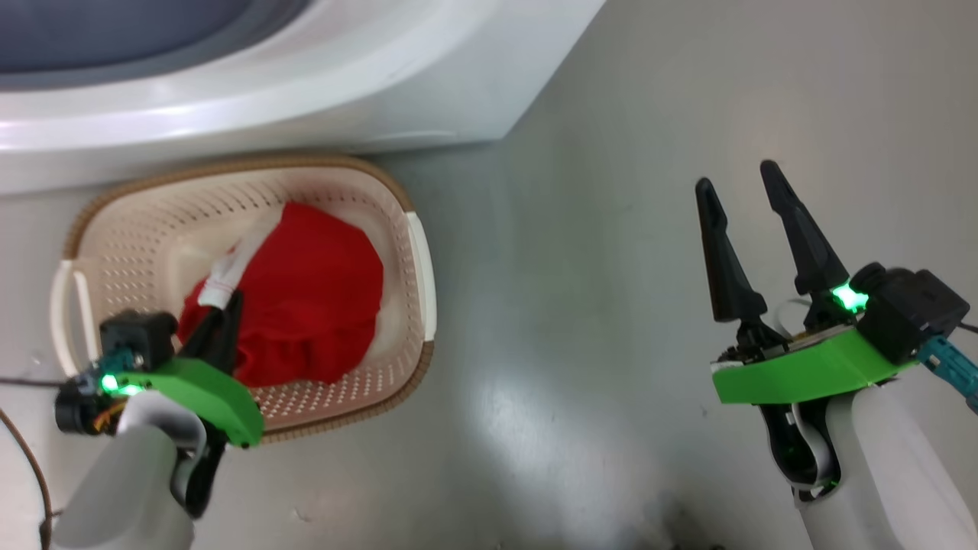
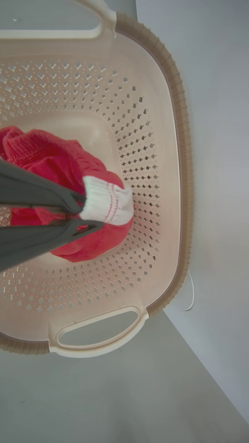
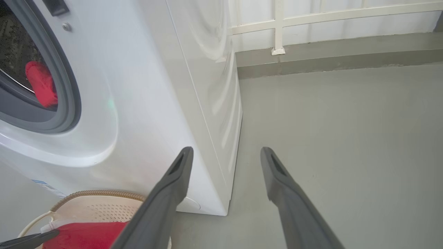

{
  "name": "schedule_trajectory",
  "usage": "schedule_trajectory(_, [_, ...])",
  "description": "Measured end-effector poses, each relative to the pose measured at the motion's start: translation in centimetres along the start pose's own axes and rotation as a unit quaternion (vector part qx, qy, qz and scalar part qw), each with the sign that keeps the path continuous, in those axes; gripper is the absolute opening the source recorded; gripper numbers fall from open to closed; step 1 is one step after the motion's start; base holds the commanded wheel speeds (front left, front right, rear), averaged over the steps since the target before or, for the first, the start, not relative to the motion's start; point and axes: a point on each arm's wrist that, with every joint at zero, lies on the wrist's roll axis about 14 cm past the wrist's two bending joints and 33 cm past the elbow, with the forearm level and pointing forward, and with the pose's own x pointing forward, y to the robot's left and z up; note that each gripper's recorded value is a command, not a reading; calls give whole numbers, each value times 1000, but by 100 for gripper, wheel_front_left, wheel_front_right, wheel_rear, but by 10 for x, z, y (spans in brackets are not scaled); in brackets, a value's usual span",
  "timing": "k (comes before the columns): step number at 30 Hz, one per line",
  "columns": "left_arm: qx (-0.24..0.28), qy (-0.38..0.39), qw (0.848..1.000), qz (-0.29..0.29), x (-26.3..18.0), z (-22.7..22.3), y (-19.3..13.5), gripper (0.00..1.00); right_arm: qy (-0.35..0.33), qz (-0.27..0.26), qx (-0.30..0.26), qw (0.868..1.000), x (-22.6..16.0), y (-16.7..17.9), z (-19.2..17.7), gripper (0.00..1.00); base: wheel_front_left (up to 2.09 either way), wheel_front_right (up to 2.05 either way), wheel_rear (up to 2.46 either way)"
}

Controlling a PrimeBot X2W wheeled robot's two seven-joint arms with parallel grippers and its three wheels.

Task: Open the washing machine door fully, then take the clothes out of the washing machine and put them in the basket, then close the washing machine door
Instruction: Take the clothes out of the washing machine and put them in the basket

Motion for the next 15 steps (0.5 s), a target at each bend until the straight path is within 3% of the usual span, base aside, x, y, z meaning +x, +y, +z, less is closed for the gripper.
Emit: schedule_trajectory(15, [14,81,997,-2,38,-48,15,0,33,-5,-4,999,17,-11,-36,100,0,0,0])
